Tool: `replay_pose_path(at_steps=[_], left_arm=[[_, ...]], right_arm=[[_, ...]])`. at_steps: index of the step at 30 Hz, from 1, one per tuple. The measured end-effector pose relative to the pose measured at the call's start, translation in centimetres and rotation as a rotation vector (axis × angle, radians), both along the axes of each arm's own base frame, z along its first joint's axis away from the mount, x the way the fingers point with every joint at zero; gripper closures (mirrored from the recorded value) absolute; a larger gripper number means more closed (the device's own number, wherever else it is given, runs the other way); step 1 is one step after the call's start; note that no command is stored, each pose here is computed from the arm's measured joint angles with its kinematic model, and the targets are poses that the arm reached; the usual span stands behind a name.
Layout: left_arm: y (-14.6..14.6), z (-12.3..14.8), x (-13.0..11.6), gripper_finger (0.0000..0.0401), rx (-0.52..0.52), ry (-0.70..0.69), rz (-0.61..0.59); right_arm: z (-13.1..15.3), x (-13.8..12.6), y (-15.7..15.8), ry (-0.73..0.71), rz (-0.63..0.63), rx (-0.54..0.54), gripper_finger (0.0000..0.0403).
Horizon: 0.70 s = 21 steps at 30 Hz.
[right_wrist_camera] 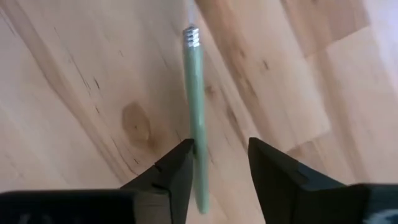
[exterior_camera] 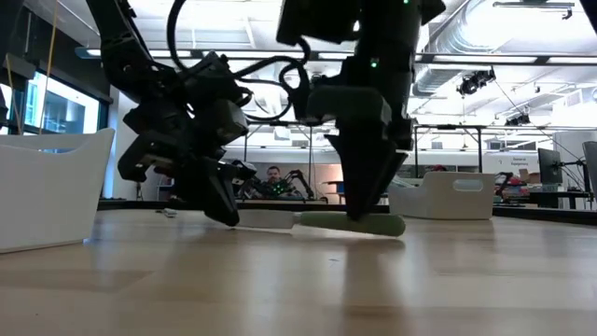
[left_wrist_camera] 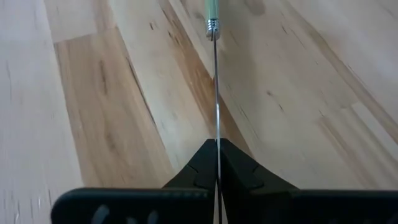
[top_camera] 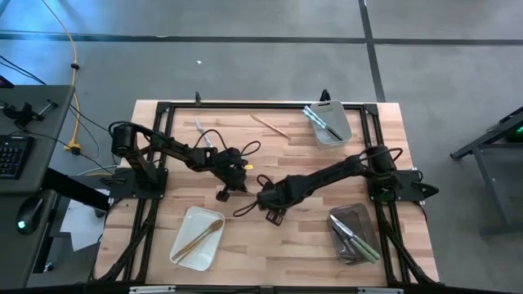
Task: Sort silverware by color (type)
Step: Put the green table knife into the black bin
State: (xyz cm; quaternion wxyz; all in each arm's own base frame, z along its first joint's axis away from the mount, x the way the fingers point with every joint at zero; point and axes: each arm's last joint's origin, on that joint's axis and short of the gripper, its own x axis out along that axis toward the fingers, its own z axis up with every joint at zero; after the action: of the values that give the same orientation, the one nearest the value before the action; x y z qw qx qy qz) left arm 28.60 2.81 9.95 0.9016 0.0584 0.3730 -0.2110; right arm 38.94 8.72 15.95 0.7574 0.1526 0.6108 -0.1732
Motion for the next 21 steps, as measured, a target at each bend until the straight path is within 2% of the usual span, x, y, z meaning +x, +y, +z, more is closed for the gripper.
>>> replay_pose_path(at_steps=[5, 12, 15, 19, 21], left_arm=[[0.01, 0.04, 0.05, 0.0401, -0.012, 0.0, 0.013], [0.05, 0.24, 0.27, 0.0401, -0.02, -0.025, 0.026], [0.02, 0.34, 0.34, 0.0401, -0.043, -0.032, 0.027], [-0.07, 0.64, 0.41, 0.0401, -0.078, -0.048, 0.013], [-0.02, 0.98, 0.4, 0.0399, -0.088, -0.054, 0.028]], right_arm=[[-1.18, 0.4, 0.15, 0.01, 0.017, 0.016, 0.0276], [-1.23, 0.44, 0.11, 0.011, 0.031, 0.022, 0.0283], [-1.23, 0.46, 0.02, 0.014, 0.041, 0.031, 0.031], [-1.23, 0.49, -0.08, 0.016, 0.046, 0.043, 0.0381], [-1.17, 0.45, -0.08, 0.02, 0.057, 0.042, 0.0394]])
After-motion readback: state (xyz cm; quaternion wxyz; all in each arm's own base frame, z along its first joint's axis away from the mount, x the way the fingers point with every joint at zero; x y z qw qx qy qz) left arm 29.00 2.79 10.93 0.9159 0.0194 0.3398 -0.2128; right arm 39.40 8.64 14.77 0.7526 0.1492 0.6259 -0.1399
